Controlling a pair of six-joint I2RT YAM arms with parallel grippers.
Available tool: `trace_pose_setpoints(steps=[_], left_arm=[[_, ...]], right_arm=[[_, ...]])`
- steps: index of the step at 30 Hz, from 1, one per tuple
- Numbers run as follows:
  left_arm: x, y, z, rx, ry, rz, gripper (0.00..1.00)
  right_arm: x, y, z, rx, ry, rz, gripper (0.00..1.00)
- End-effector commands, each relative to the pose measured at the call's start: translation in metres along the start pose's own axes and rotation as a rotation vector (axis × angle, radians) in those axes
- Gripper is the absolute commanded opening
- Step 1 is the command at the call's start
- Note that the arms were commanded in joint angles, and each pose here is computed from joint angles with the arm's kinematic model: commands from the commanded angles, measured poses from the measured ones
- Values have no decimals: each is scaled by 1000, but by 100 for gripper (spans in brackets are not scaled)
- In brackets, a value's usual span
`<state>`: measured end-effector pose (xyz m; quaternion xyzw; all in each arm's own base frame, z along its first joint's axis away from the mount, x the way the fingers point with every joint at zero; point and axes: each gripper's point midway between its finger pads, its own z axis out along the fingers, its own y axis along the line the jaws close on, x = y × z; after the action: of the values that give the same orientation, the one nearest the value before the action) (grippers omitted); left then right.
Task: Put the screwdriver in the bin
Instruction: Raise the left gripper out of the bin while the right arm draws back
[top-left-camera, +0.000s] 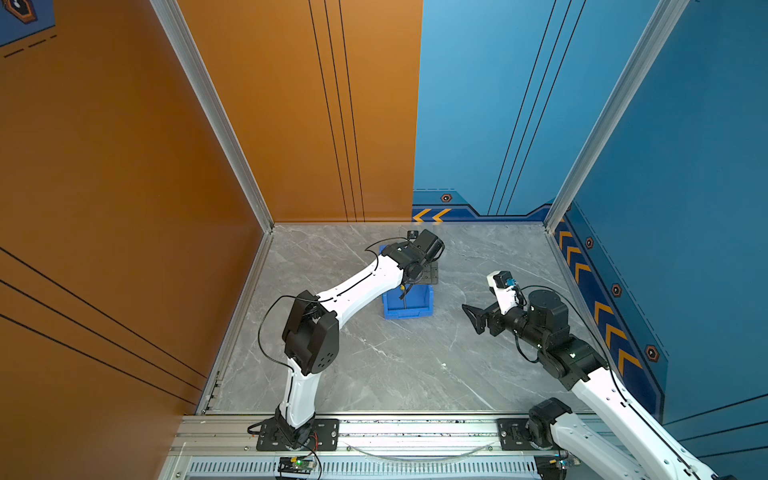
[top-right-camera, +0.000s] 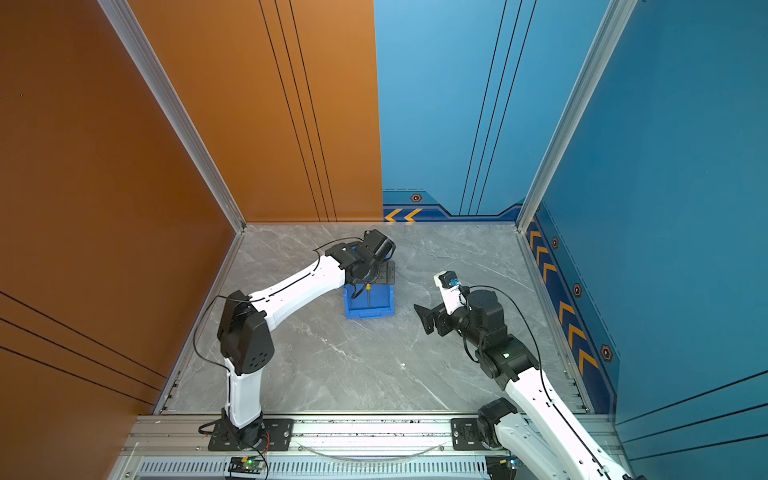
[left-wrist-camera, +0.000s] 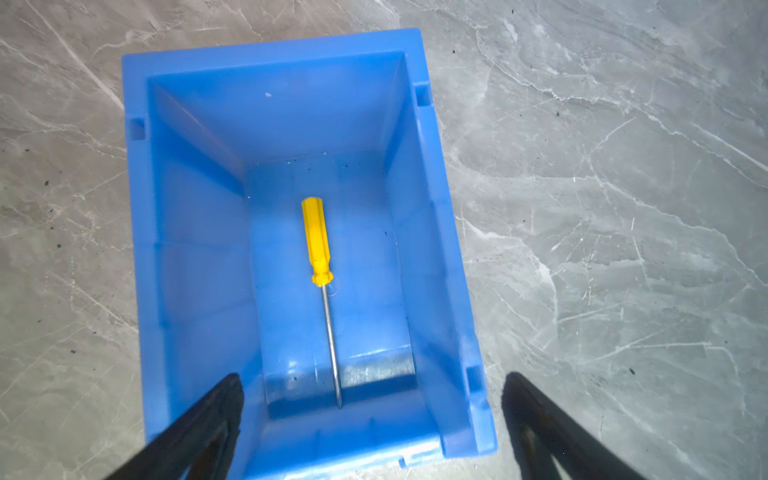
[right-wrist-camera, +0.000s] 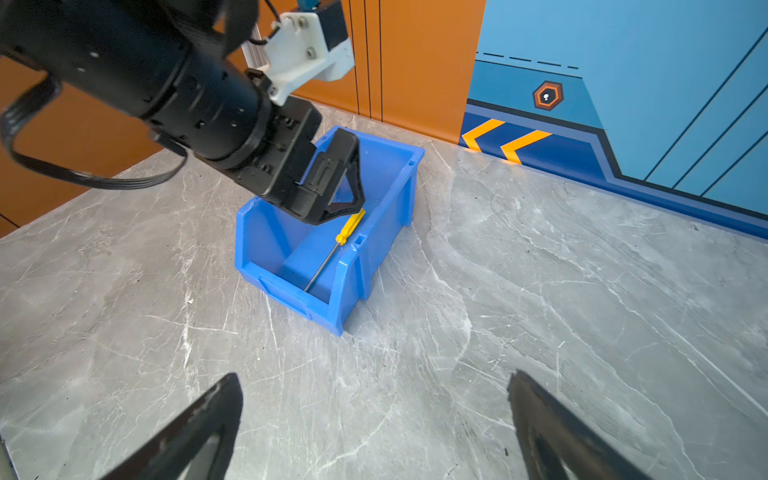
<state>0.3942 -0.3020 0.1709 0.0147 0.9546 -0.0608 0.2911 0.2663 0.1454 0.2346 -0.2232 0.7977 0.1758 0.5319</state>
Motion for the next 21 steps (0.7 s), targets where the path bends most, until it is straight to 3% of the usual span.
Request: trace_pose_setpoints(steps=[1,13,21], left_arm=[[4,14,-22,-25,-20,45,98],[36,54,-51,-2,-25,188,98],[52,118,-63,10,-56,140,98]], right_arm=[[7,-14,-5,77,2,32,100],[18,-41,1,190,6,153,100],[33,-76,10,376,17,184,100]])
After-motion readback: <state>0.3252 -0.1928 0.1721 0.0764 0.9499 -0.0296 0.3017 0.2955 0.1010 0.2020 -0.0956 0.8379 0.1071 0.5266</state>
